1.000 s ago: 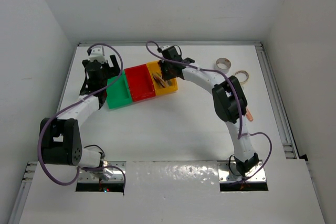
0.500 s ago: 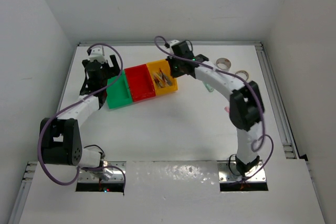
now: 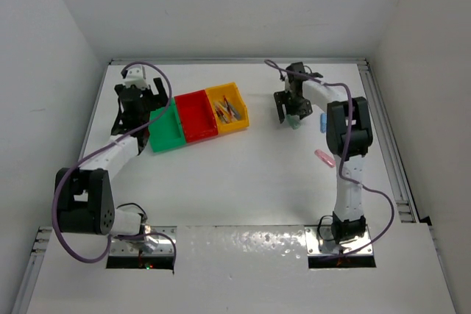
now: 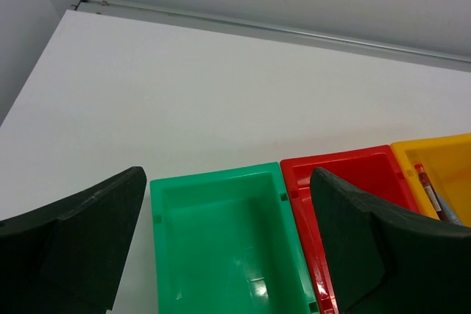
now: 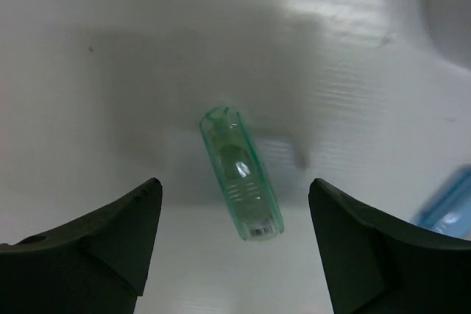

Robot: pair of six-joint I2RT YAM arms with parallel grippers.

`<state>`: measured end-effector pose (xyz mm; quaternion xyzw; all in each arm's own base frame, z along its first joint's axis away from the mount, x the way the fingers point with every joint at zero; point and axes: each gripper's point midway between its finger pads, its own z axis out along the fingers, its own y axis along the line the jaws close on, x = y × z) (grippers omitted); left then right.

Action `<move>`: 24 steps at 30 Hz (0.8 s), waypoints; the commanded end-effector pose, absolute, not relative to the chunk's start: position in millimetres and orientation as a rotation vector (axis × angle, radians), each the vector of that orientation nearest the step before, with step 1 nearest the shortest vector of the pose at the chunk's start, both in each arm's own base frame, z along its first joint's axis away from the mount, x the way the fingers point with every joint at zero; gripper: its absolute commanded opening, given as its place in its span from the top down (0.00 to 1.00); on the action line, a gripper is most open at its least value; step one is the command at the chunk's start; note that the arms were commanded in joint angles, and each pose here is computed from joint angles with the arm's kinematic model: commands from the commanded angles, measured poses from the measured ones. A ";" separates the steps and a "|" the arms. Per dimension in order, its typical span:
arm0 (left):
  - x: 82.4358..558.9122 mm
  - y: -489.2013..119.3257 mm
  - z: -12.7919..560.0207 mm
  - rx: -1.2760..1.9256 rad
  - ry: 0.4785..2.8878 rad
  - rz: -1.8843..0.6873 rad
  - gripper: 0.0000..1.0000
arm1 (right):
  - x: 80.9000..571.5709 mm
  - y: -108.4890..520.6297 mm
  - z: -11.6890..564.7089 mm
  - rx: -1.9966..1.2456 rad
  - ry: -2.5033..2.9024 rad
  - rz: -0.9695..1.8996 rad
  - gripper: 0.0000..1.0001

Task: Sort the stationery into containers
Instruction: Pick up the stationery from the center of the board.

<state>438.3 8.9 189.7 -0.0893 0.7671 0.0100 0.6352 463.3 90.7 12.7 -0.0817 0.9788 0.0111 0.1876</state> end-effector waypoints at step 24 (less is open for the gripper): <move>319.2 117.2 224.2 -0.332 1.981 0.560 0.10 | 457.6 174.0 136.2 -0.299 2.419 0.227 1.00</move>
